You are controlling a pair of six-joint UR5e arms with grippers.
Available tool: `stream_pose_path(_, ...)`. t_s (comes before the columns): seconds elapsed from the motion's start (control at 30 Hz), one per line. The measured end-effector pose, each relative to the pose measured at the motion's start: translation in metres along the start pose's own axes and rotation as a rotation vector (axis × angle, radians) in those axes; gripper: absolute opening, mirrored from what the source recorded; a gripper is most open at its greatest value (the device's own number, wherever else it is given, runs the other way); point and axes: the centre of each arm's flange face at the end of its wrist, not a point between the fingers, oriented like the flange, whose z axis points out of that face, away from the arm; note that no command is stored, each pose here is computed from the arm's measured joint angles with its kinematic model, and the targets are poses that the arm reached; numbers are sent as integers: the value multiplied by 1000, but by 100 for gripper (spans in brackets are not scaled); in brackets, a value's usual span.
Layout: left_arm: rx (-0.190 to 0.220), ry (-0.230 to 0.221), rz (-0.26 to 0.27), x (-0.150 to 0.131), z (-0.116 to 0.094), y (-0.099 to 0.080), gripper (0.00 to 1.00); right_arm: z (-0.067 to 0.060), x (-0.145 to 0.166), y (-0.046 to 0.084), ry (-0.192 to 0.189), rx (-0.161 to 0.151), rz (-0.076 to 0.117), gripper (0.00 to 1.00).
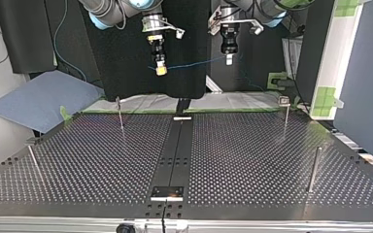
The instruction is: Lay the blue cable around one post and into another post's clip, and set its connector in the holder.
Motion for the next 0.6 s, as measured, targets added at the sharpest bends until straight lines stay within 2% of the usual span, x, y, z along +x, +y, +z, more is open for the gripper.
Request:
stream_pose_path(0.4, 1, -17, -11, 0, 1, -1, 0, 0, 0, 0, 0, 0, 0, 31)
stream_pose_path(0.43, 2, -17, -11, 0, 1, -1, 0, 0, 0, -1, -1, 3, 1, 10)
stream_pose_path(0.5, 2, -17, -11, 0, 1, -1, 0, 0, -2, -6, -6, 18, 7, 10)
stream_pose_path(0.6, 2, -17, -11, 0, 1, -1, 0, -2, -10, -21, -31, 57, 22, 10)
